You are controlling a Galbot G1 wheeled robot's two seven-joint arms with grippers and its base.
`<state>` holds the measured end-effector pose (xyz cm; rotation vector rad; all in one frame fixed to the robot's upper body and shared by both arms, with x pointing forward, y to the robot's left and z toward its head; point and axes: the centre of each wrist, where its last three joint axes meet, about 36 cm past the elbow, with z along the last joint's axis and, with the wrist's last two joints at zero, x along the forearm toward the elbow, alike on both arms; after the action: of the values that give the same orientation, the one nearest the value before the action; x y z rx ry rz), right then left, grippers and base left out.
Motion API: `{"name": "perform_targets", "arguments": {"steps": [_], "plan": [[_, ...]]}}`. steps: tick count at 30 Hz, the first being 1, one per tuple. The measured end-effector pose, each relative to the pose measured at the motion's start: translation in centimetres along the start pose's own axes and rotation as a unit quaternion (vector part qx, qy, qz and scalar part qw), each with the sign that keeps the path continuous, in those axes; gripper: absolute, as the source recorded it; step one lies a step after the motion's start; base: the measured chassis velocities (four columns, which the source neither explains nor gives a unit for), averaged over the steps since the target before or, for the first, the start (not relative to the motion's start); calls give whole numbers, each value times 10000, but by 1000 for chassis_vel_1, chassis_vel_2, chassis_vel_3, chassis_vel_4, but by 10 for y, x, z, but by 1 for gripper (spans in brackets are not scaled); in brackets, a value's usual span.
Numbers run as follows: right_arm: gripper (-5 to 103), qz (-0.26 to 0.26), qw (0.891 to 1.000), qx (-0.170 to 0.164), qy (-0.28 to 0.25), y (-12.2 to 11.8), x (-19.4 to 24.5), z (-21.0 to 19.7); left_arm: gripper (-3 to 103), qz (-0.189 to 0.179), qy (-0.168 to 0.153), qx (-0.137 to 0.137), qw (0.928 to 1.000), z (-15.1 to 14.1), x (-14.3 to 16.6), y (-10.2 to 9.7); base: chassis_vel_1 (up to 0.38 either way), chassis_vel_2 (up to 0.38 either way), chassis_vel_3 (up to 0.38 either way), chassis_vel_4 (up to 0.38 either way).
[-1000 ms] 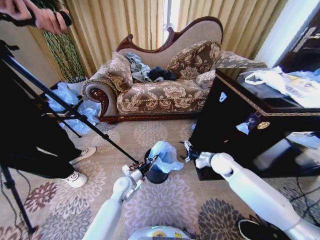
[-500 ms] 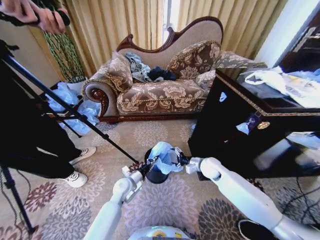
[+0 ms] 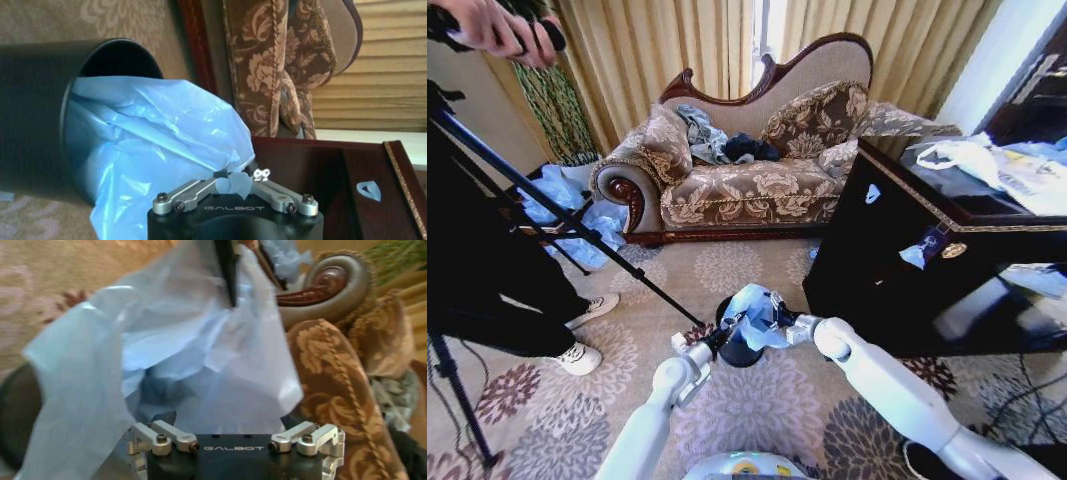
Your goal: Place a garbage bag over the trash bin.
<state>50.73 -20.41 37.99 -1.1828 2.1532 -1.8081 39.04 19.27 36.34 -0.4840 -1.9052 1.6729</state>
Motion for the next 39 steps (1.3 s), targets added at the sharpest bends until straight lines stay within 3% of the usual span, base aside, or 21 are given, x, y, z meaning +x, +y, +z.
{"name": "perform_targets", "arguments": {"steps": [17,31,39], "plan": [[100,910,9957,-87,-175,-24,-51,-25,0,-97,-105,-87,9999,-12,12,6,0,0,0,0],[100,997,9937,-100,-497,-18,-112,-68,0,-140,-287,-186,9993,-25,30,6,0,0,0,0],[100,949,9936,-112,-607,-12,-122,-85,0,-226,-286,-245,9990,-24,48,10,0,0,0,0]]}}
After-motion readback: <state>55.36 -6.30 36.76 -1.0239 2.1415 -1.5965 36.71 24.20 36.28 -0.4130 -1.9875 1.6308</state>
